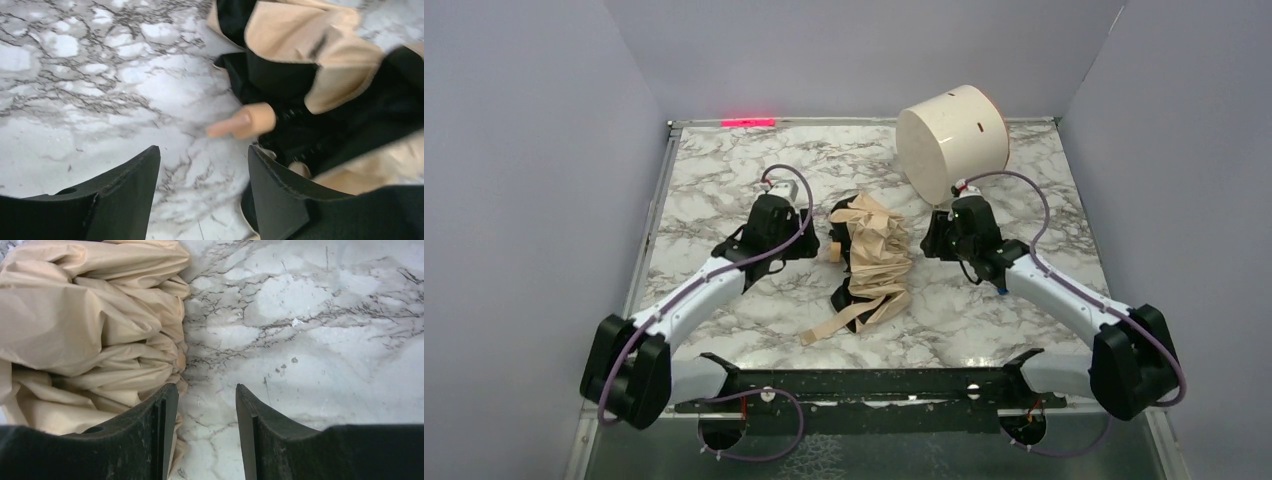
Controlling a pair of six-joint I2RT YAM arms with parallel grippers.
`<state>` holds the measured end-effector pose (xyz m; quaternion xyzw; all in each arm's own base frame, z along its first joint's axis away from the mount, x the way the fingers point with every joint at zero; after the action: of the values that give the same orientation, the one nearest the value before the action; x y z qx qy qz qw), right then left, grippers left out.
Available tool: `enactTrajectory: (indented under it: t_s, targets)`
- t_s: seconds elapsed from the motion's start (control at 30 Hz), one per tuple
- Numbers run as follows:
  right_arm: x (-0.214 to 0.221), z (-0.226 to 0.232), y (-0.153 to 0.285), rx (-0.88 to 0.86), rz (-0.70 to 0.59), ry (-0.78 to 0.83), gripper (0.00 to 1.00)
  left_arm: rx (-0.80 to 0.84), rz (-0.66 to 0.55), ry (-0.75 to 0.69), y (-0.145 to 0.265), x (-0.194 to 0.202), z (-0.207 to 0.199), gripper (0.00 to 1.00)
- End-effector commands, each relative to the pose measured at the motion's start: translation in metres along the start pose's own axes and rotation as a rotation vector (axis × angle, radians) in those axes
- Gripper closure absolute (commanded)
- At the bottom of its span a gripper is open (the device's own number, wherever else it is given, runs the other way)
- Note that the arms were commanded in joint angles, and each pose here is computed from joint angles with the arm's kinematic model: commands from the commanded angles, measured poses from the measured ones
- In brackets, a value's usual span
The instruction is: Put away the umbrella
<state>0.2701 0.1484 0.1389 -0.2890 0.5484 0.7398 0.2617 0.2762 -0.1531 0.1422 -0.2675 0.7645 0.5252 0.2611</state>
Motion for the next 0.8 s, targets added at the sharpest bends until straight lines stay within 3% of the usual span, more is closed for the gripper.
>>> enactTrajectory:
  t_s: [0.0, 0.17, 0.4, 0.77]
  targets:
    - [0.018, -0.009, 0.018, 0.016, 0.022, -0.013, 0.48, 0.167, 0.041, -0.013, 0.038, 0.029, -0.018, 0.33]
    - [0.028, -0.005, 0.027, -0.052, 0.027, -0.022, 0.44, 0.337, 0.094, -0.091, 0.068, 0.078, -0.061, 0.28]
    - [0.037, 0.002, 0.028, -0.141, 0.044, -0.027, 0.43, 0.385, 0.146, -0.205, 0.069, 0.121, -0.069, 0.25]
    - [0.042, 0.004, 0.032, -0.171, 0.054, -0.03, 0.43, 0.277, 0.211, -0.393, 0.038, 0.157, -0.072, 0.27]
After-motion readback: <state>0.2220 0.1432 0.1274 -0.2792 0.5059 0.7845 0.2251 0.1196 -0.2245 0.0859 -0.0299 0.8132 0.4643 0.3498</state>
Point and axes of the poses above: each gripper's point midway between its finger pads, its own y axis back along the fingers, its own z axis along the line the jaws close on, x = y × z, the point moved 6 cm from there along y, back along the fingers, and after that the axes turned 2 degrees about y, right-handed, at the moved point
